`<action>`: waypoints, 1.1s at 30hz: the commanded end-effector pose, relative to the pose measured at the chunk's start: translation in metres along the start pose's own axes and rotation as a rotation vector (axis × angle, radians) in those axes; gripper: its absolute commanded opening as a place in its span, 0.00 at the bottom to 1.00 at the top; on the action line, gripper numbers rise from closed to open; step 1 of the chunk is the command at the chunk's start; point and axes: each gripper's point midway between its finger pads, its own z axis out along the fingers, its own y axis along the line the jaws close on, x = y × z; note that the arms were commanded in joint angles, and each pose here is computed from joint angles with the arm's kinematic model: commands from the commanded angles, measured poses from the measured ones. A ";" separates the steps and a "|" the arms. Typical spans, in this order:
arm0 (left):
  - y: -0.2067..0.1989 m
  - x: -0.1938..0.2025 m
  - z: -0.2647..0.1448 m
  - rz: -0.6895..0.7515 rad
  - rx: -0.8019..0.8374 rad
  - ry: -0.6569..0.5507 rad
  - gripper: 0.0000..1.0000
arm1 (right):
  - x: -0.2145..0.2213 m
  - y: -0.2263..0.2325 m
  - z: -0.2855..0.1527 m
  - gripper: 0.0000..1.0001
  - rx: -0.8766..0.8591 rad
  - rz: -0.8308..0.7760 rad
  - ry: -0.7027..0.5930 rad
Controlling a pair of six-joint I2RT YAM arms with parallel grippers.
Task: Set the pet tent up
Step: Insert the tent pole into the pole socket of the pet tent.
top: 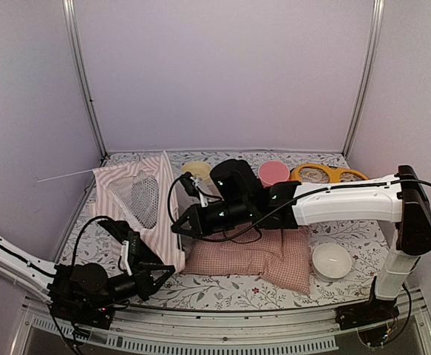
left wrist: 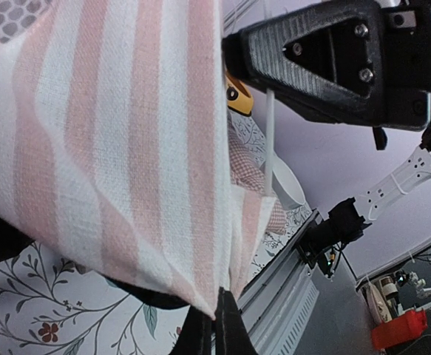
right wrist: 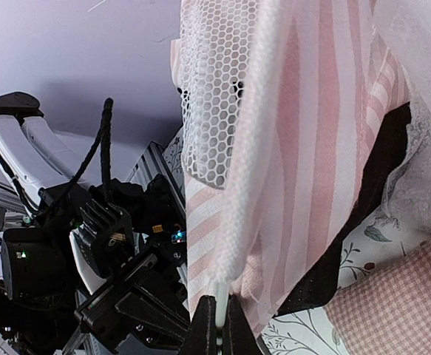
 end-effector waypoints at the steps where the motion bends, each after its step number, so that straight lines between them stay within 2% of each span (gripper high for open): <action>1: -0.011 0.079 -0.020 0.098 0.132 0.364 0.00 | -0.123 -0.007 -0.038 0.00 0.046 -0.036 -0.438; 33: -0.012 0.082 -0.021 0.094 0.138 0.377 0.00 | -0.131 -0.028 -0.057 0.00 0.097 -0.009 -0.476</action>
